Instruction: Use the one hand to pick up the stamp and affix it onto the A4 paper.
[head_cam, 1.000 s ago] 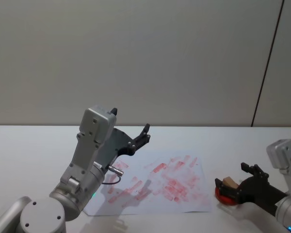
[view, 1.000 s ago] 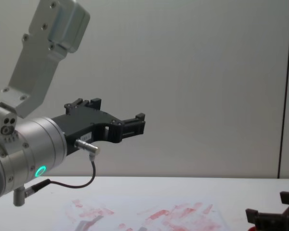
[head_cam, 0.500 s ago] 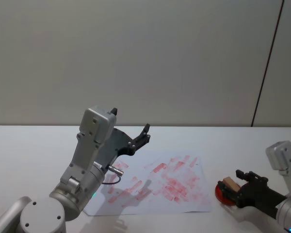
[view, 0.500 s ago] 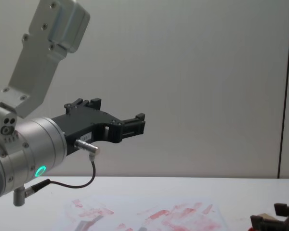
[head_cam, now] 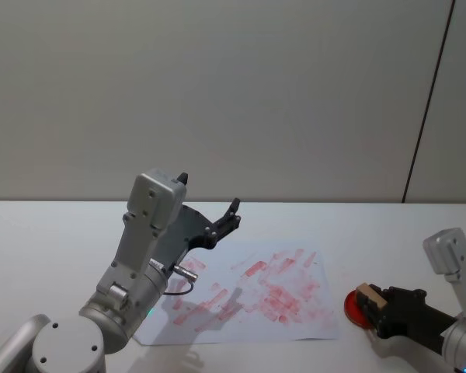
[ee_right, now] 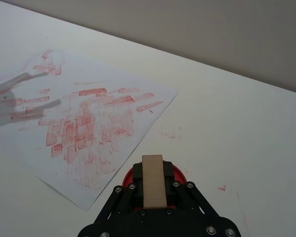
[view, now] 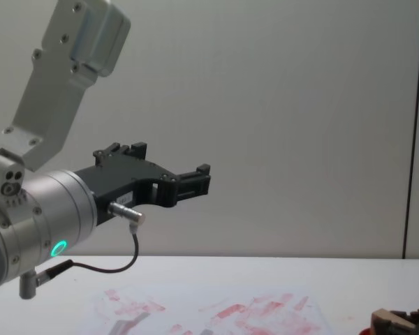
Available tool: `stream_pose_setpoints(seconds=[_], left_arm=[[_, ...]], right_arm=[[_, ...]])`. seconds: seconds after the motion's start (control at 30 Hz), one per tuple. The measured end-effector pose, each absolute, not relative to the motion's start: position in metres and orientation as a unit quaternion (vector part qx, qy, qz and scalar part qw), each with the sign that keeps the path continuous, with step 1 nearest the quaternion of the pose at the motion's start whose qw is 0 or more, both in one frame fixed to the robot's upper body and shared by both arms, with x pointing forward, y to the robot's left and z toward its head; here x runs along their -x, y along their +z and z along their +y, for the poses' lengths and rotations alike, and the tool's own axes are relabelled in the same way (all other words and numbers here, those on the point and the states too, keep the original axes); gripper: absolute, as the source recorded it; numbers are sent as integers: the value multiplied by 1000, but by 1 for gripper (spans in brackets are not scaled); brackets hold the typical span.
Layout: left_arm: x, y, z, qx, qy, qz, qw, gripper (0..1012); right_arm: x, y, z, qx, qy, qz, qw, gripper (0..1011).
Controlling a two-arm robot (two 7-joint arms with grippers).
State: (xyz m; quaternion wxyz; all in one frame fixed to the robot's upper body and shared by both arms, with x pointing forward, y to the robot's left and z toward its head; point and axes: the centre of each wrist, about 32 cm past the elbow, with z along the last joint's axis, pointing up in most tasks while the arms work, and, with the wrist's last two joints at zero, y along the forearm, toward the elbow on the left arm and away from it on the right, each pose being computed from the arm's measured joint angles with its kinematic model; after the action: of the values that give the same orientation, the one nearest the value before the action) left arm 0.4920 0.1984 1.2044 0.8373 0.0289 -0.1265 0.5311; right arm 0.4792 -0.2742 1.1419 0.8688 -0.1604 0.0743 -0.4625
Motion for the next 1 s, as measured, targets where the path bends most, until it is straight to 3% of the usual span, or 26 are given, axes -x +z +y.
stream_pose_setpoints(seconds=[0.57,1.0], left_arm=[[-492,1204,198,-29,531,-126,837,1002],[-492,1204,198,-29,531,-126,837,1002]], right_arm=[[-484,1155,-270,118,-467,44,875,218],[-494,1169,-247,95,-429,7,898,218]])
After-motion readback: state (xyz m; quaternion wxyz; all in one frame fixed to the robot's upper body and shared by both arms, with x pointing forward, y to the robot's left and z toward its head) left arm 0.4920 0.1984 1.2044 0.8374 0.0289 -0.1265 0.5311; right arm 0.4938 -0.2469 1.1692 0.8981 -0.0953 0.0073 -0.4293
